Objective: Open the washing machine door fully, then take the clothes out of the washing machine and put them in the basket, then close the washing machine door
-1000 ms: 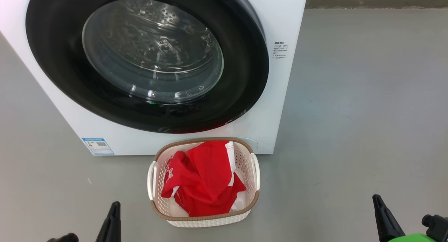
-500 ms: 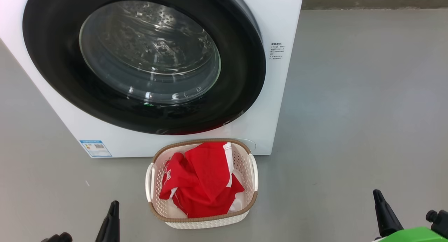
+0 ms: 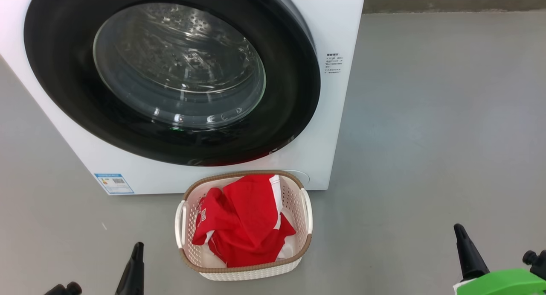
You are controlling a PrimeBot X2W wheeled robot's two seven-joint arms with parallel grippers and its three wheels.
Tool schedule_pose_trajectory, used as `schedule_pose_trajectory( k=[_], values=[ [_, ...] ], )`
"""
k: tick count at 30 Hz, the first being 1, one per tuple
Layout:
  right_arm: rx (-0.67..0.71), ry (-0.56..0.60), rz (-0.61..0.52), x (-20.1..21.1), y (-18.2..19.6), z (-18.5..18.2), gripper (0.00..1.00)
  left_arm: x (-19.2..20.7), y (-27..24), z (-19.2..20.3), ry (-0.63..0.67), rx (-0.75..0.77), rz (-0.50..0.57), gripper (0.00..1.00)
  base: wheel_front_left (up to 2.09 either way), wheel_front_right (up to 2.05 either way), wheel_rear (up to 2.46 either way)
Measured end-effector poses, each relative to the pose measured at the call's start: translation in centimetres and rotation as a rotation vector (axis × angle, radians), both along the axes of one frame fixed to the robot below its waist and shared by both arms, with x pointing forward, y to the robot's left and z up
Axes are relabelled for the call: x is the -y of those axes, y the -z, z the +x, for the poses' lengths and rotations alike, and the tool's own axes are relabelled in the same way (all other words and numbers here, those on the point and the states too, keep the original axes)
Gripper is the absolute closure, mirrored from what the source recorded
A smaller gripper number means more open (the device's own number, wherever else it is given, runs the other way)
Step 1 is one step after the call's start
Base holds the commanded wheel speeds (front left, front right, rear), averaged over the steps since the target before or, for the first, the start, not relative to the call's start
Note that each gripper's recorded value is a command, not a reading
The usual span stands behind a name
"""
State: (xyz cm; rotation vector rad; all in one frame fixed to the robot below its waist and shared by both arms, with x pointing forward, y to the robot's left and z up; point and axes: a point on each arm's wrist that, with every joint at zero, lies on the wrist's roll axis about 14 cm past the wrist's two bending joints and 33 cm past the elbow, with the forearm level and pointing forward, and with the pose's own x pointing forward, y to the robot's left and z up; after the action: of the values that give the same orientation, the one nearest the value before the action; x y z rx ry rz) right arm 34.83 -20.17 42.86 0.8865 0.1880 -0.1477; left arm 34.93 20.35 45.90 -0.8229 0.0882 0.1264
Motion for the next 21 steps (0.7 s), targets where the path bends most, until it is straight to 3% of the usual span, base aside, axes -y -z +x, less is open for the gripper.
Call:
schedule_pose_trajectory(
  k=[21],
  values=[
    [0.032, 0.046, 0.206, 0.26, -1.16, 0.77, 1.0, 0.49, -0.34, 0.79, -0.006, 0.009, -0.234, 1.0, 0.0, 0.0, 0.0]
  ],
)
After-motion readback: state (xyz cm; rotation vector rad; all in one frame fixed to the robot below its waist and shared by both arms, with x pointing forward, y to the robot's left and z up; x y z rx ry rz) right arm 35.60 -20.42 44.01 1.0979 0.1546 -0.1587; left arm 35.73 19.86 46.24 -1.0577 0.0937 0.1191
